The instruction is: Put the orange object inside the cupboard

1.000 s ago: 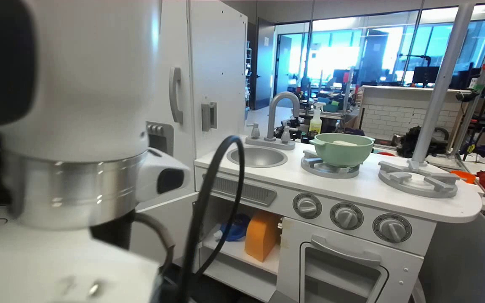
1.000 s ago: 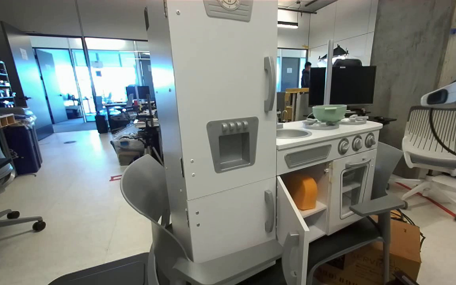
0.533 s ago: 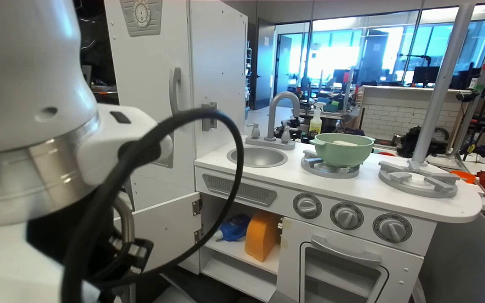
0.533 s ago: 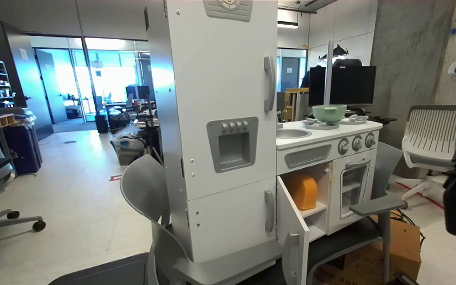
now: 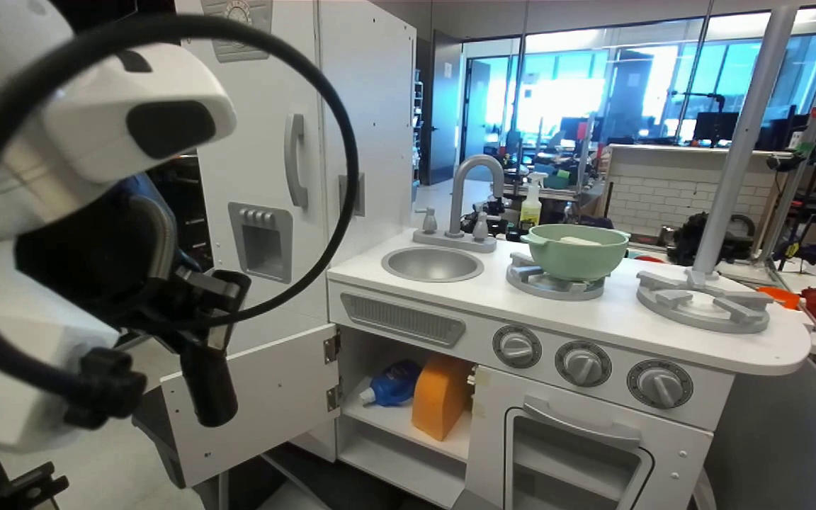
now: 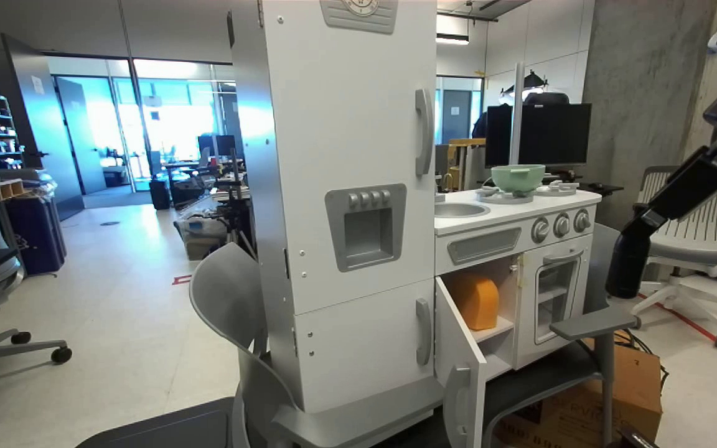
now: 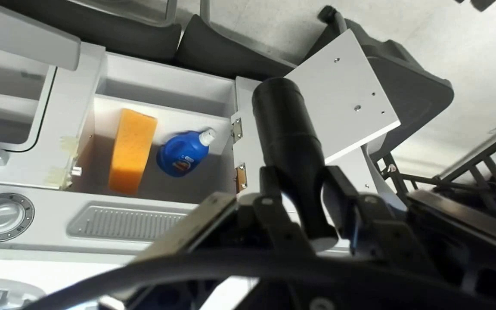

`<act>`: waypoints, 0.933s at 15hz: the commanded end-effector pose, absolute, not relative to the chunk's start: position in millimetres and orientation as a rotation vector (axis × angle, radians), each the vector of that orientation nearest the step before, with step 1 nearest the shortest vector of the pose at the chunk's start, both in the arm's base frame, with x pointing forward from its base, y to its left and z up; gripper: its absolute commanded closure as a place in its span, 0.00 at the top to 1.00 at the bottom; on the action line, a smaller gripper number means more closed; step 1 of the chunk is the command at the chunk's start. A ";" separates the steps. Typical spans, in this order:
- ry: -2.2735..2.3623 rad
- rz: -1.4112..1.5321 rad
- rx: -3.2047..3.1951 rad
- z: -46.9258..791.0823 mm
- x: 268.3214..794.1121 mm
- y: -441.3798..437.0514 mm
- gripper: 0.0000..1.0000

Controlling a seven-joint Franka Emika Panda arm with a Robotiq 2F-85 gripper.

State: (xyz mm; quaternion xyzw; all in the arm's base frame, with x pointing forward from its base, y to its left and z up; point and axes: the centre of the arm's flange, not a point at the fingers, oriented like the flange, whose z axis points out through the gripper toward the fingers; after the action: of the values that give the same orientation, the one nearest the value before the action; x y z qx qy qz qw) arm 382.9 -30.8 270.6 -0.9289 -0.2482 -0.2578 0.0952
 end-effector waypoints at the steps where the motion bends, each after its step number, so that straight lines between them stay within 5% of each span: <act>1: -0.713 -0.885 -2.783 227.3 382.2 -23.3 0.08; 8: -0.572 -1.086 -2.794 187.7 469.7 -36.0 0.08; 14: -0.515 -1.177 -2.776 103.3 489.8 -33.0 0.08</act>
State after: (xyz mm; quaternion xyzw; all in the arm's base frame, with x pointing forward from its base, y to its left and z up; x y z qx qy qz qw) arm 480.7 -47.9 157.4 -0.9147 -0.1618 -0.3669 0.0510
